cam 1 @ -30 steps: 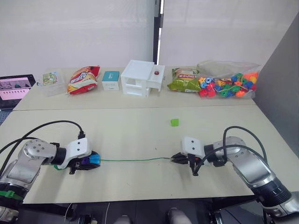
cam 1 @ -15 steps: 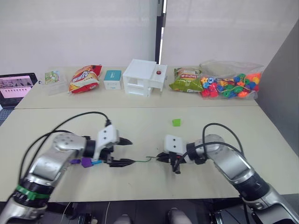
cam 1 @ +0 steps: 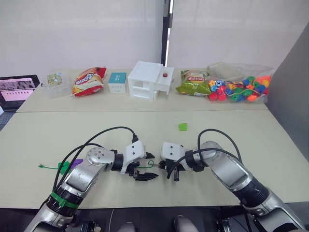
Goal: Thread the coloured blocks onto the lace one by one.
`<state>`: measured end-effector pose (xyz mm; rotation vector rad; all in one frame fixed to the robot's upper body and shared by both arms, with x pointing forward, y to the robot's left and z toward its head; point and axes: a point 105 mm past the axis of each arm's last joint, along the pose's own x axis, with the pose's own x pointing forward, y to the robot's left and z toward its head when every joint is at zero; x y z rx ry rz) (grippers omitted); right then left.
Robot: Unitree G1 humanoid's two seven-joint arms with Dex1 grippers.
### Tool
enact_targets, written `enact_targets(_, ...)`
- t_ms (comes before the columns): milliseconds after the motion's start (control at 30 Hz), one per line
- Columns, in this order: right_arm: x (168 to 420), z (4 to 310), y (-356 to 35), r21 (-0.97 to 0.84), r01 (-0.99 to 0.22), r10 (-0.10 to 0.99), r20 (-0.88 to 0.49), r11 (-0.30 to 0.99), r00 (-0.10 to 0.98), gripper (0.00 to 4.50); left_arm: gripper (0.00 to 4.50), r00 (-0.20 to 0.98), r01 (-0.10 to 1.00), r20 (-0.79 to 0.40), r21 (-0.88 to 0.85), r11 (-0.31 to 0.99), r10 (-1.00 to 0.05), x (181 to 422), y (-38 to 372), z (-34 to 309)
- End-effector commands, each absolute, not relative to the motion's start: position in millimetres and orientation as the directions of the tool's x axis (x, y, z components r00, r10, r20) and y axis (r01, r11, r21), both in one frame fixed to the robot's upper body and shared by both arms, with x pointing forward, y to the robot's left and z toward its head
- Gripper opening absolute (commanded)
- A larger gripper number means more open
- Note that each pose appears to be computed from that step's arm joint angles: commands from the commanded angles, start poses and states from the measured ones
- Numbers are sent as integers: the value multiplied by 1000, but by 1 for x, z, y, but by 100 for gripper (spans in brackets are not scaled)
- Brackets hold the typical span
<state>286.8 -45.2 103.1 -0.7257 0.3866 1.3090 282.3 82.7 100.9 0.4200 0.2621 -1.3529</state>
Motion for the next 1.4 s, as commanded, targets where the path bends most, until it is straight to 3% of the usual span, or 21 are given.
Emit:
enact_targets(33, 285, 117, -42, -301, -951, 751, -611, 72, 250, 0, 305, 192, 975, -409, 180, 127, -892, 285, 79, 108)
enact_targets(333, 286, 120, -42, -305, -949, 752, -608, 74, 254, 0, 4, 187, 975, -441, 190, 113, -878, 290, 84, 104)
enact_targets(900, 288, 125, -43, -322, -942, 760, -587, 98, 280, 0, 4, 187, 976, -416, 185, 119, -890, 290, 85, 109)
enact_targets(1133, 291, 145, -61, -327, -910, 779, -490, 253, 392, 244, 0, 203, 973, -424, 190, 133, -882, 292, 96, 115)
enact_targets(1267, 287, 153, -86, -265, -845, 752, -386, 465, 535, 380, 0, 222, 970, -432, 192, 152, -874, 292, 102, 117)
enact_targets(1333, 290, 153, -94, -221, -748, 686, -300, 625, 662, 447, 0, 236, 967, -432, 191, 168, -870, 292, 105, 117)
enact_targets(1400, 294, 147, -102, -196, -645, 595, -260, 739, 760, 447, 0, 244, 966, -433, 190, 177, -868, 293, 108, 118)
